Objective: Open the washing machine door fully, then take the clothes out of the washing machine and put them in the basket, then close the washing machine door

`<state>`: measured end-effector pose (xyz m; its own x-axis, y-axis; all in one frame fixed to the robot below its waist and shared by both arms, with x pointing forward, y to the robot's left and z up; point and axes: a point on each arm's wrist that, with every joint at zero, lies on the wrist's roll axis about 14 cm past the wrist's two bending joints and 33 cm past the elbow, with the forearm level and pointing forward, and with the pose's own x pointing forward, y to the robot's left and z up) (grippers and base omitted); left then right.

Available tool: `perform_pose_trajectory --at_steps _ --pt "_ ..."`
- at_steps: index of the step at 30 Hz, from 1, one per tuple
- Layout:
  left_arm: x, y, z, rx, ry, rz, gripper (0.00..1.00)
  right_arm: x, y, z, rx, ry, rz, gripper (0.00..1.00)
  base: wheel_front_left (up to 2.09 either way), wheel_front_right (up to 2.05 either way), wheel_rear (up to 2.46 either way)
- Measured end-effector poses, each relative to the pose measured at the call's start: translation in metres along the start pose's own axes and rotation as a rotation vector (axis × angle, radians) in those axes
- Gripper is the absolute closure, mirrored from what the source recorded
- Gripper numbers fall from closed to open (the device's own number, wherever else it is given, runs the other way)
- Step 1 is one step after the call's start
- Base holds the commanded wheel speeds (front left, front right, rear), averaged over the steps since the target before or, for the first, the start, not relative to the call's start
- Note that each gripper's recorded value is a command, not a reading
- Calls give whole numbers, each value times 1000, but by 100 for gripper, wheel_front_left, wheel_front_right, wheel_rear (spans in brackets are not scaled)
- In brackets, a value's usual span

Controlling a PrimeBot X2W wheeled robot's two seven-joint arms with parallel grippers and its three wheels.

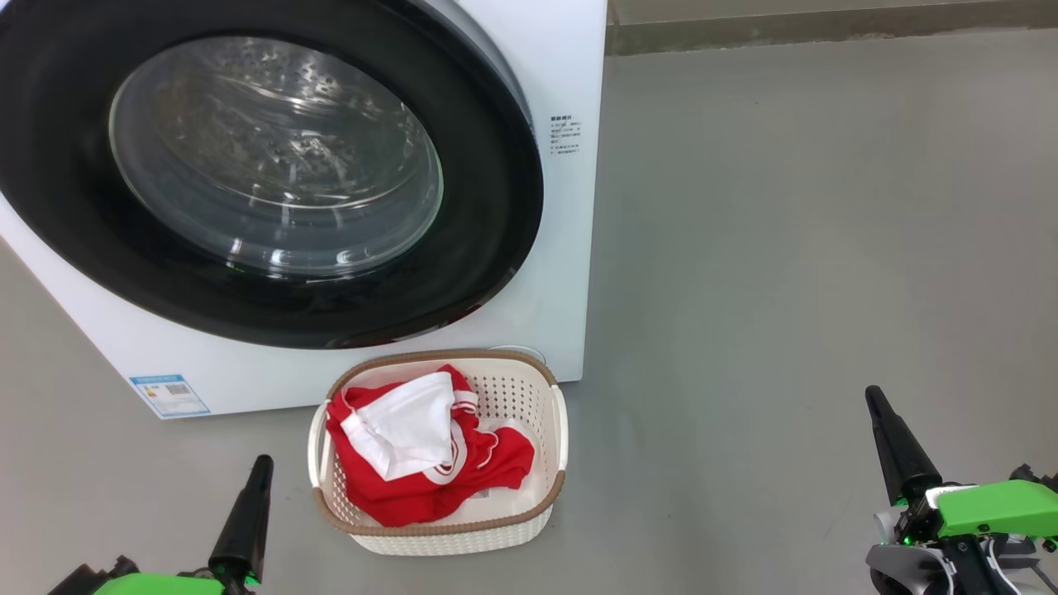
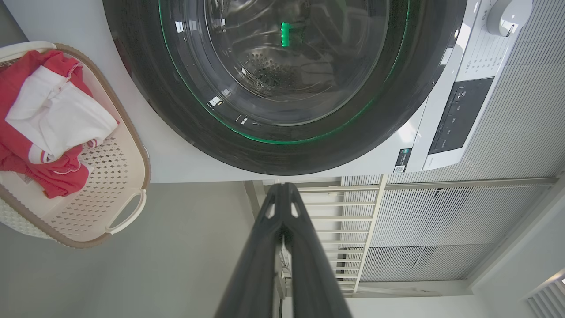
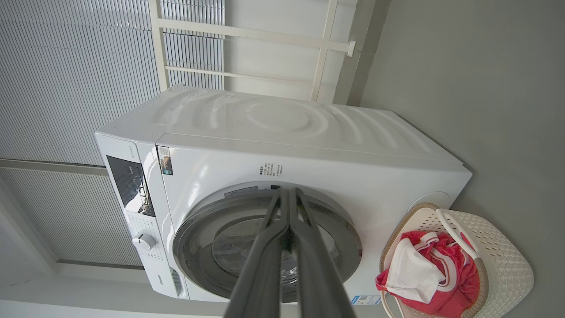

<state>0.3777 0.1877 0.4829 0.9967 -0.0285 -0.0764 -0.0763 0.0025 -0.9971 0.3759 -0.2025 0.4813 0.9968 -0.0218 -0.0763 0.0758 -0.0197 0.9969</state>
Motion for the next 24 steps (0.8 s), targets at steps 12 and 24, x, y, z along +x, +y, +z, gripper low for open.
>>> perform_pose_trajectory --at_steps 12,24 --pt "0 0 0 -1 -1 0 100 0 0 0 0 0 0 100 0 0 0" --pt "0 0 0 -1 -1 0 100 0 0 1 0 -2 0 100 0 0 0"
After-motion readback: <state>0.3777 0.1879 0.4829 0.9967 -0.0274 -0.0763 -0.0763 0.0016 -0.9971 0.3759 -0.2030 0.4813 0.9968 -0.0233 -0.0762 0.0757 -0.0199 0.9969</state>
